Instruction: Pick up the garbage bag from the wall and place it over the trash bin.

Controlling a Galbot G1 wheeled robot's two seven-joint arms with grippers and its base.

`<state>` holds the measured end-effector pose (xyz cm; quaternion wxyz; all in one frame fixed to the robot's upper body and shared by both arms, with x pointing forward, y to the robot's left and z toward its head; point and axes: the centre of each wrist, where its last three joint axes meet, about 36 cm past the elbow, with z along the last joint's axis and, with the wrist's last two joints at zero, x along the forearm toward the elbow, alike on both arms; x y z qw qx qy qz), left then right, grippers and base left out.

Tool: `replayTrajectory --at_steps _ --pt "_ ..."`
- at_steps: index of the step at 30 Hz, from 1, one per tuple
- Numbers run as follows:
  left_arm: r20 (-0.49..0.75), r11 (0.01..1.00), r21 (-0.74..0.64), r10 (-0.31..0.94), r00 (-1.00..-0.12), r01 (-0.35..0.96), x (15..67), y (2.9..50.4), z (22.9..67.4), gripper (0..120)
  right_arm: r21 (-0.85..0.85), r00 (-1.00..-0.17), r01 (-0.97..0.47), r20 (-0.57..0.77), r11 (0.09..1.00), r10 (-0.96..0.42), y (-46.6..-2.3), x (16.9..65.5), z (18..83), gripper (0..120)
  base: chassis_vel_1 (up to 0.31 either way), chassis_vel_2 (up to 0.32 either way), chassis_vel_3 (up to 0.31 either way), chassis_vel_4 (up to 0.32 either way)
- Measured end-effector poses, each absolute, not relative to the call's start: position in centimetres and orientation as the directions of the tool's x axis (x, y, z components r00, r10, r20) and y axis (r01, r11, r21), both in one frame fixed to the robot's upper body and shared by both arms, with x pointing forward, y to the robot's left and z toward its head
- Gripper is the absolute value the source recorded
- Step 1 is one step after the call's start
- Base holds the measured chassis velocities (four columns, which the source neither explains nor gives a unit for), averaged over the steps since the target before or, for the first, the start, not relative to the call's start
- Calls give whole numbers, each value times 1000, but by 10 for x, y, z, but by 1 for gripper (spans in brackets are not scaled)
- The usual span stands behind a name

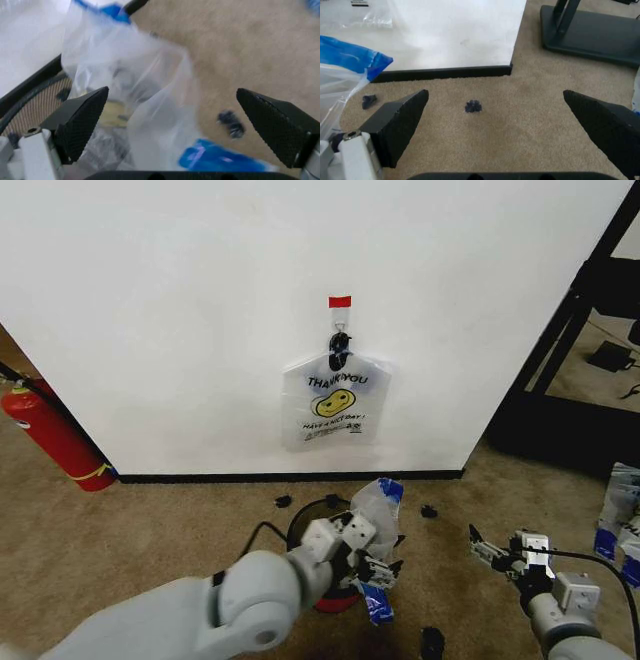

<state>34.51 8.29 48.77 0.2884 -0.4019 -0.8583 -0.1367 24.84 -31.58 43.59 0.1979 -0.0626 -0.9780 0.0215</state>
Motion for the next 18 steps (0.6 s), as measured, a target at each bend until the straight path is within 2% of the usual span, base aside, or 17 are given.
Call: replayTrajectory --at_steps 10,12,14,18 --pt "635 651 24 577 -515 759 360 63 469 94 -62 -914 107 387 992 123 -317 254 434 100 0 0 0 0" --pt "635 648 21 580 -511 761 358 60 467 85 -62 -914 106 388 992 122 -318 255 434 100 0 0 0 0" --pt "634 648 20 581 -511 761 358 60 467 83 -62 -913 106 388 992 122 -318 255 434 100 0 0 0 0" --pt "624 656 17 583 -520 755 357 60 467 65 -61 -911 105 395 993 120 -318 255 432 100 0 0 0 0"
